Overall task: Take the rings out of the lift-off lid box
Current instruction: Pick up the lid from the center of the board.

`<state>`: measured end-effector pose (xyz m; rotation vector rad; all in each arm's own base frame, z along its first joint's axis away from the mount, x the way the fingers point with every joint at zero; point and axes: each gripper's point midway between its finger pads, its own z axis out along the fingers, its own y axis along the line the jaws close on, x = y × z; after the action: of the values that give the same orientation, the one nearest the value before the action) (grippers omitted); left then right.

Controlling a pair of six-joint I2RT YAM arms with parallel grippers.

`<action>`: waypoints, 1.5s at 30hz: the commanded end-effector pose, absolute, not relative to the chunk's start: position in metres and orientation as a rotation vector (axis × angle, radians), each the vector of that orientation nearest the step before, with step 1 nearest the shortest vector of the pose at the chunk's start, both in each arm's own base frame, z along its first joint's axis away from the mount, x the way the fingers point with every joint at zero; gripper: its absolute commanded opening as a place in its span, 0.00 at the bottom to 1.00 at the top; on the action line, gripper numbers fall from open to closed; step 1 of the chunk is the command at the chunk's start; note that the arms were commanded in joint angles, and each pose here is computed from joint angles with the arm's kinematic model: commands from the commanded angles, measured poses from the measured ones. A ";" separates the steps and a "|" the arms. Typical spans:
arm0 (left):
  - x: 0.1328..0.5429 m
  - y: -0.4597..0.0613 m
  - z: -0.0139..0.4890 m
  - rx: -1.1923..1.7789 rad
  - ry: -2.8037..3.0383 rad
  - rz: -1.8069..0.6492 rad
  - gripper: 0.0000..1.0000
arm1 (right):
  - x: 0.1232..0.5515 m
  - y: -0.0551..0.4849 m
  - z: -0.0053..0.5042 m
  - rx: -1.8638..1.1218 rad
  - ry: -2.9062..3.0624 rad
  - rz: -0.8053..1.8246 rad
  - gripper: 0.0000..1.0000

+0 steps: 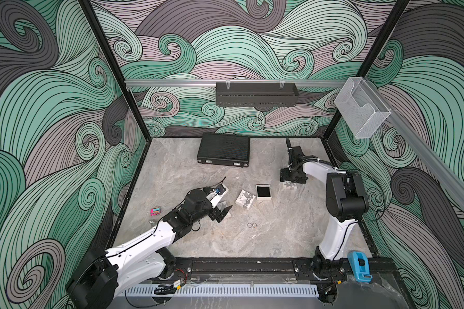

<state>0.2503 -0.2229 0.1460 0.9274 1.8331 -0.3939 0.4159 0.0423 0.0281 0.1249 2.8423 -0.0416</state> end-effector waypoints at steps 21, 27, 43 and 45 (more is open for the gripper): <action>0.257 -0.229 0.164 0.928 1.790 -0.399 0.99 | 0.409 0.052 0.023 0.188 2.870 -0.080 0.75; 0.257 -0.229 0.165 0.929 1.788 -0.394 0.99 | 0.406 0.051 0.024 0.185 2.872 -0.104 0.74; 0.257 -0.229 0.161 0.925 1.799 -0.398 0.99 | 0.380 0.071 0.076 0.142 2.826 -0.097 0.72; 0.257 -0.229 0.161 0.924 1.802 -0.401 0.99 | 0.373 0.076 0.085 0.144 2.820 -0.092 0.72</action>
<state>0.2520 -0.2243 0.1461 0.9313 1.8348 -0.3911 0.3917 0.0764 0.0765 0.1202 2.7977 -0.0555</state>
